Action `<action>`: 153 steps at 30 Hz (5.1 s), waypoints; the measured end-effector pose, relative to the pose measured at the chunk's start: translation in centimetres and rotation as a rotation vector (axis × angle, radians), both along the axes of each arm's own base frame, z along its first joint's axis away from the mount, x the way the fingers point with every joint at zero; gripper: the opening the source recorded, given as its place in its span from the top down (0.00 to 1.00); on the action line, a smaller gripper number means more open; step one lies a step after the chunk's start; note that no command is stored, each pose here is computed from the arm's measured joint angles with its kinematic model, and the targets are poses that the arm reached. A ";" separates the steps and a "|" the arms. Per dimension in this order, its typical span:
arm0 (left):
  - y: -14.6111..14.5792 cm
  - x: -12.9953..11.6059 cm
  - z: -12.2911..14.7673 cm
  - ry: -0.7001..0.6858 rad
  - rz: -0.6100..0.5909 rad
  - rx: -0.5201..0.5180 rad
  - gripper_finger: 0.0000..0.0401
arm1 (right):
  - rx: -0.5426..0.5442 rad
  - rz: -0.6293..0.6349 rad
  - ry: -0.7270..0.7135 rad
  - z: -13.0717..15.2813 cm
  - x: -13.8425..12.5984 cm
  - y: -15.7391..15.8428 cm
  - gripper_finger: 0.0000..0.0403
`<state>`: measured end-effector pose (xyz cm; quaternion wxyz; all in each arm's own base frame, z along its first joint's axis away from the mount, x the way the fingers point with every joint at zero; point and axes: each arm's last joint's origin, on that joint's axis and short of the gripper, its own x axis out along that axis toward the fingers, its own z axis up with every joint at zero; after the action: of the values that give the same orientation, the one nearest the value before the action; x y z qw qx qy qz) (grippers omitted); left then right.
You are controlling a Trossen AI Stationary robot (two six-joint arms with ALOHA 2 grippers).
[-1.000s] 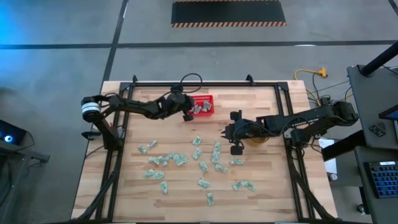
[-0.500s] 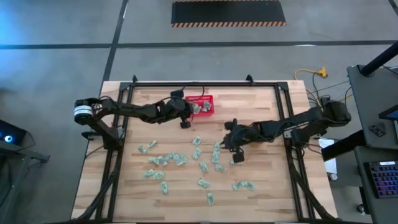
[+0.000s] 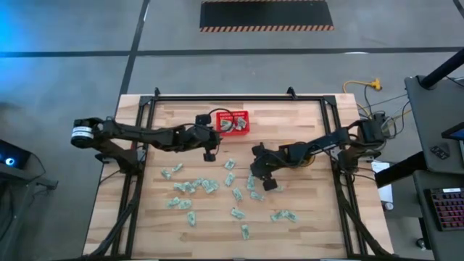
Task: Pick and place Stevia / Truvia into bins
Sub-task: Put the white stevia packet into the red bin
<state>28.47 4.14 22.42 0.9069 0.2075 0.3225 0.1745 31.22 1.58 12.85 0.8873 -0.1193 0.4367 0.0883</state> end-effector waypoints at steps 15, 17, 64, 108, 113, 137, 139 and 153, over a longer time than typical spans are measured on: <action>-0.1 -0.7 0.2 -0.014 0.024 -0.036 0.78 | 0.004 -0.008 0.076 -0.9 -0.4 0.0 0.57; -0.1 -0.7 0.2 -0.016 0.024 -0.037 0.78 | 0.000 0.000 0.074 -1.0 -0.3 0.0 0.57; -0.3 -1.7 -0.6 0.060 0.111 -0.156 0.78 | -0.355 -0.442 -0.250 5.8 3.3 -13.2 0.98; -4.6 -0.2 -6.6 0.338 -0.099 -0.598 0.78 | 0.185 -0.071 0.122 5.6 0.1 -6.5 0.73; -5.2 0.1 -6.9 0.339 -0.143 -0.625 0.78 | 0.180 0.003 0.127 5.6 0.3 -4.1 0.74; -7.6 1.2 -9.1 0.375 -0.283 -0.698 0.78 | 0.222 0.038 0.211 5.1 -0.2 -0.2 0.81; -7.6 1.2 -9.1 0.377 -0.282 -0.697 0.78 | 0.221 0.039 0.211 5.1 -0.2 -0.2 0.82; -7.5 1.0 -8.7 0.363 -0.256 -0.649 0.98 | 0.221 0.039 0.210 5.1 -0.2 -0.2 0.83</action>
<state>29.47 -3.32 13.69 0.8679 -0.0241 0.4877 -0.0908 31.05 1.40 17.99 0.8425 -0.0194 0.5125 0.1650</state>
